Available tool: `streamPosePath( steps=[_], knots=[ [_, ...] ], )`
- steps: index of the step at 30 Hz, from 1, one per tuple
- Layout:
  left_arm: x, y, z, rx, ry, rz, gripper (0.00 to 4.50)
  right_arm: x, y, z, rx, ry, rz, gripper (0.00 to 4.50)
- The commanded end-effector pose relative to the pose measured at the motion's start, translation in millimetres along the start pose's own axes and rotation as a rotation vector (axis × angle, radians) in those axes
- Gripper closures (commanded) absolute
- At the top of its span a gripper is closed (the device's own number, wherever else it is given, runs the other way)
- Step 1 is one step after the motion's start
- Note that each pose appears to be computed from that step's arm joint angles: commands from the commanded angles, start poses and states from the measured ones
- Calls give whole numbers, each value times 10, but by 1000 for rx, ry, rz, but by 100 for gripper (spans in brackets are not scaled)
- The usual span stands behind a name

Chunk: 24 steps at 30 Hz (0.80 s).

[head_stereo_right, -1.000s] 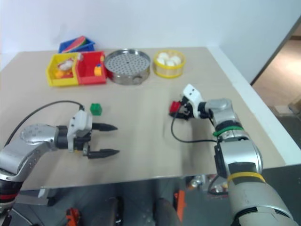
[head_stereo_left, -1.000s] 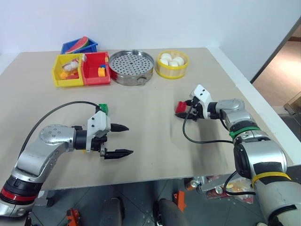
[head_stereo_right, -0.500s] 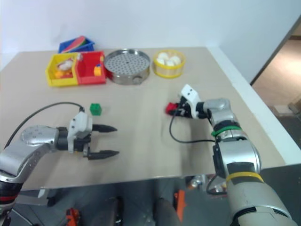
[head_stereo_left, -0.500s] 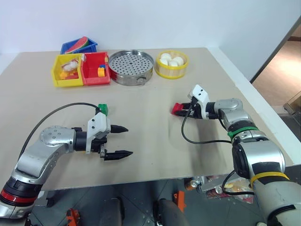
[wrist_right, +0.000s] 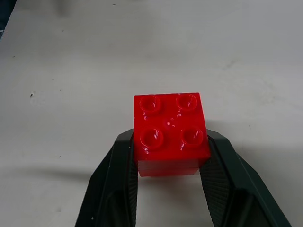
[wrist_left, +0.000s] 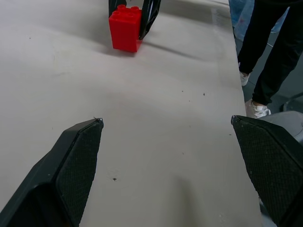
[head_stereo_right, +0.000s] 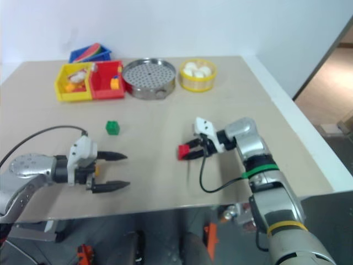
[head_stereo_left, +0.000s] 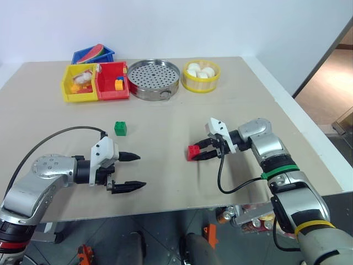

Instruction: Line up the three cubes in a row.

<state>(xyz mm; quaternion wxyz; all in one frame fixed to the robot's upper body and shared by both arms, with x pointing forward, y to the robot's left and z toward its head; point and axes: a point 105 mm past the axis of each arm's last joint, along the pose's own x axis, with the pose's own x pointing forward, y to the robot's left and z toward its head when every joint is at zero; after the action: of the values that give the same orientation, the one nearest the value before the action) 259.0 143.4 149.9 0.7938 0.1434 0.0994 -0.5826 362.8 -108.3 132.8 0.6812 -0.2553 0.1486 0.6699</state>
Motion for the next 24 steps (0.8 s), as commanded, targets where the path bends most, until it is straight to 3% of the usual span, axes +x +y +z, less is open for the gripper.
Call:
streamPosePath(
  steps=[1, 16, 24],
  knots=[
    [-4, -35, 84, 49, -17, 3, 0, -60, -62, 111, -41, 4, 7, 325],
    [24, -53, 69, 41, -26, 26, 0, -51, -102, 23, -15, 15, 11, 325],
    [-27, 124, 103, 99, -61, 120, 0, -65, -1, 82, -40, 0, 71, 325]
  ],
)
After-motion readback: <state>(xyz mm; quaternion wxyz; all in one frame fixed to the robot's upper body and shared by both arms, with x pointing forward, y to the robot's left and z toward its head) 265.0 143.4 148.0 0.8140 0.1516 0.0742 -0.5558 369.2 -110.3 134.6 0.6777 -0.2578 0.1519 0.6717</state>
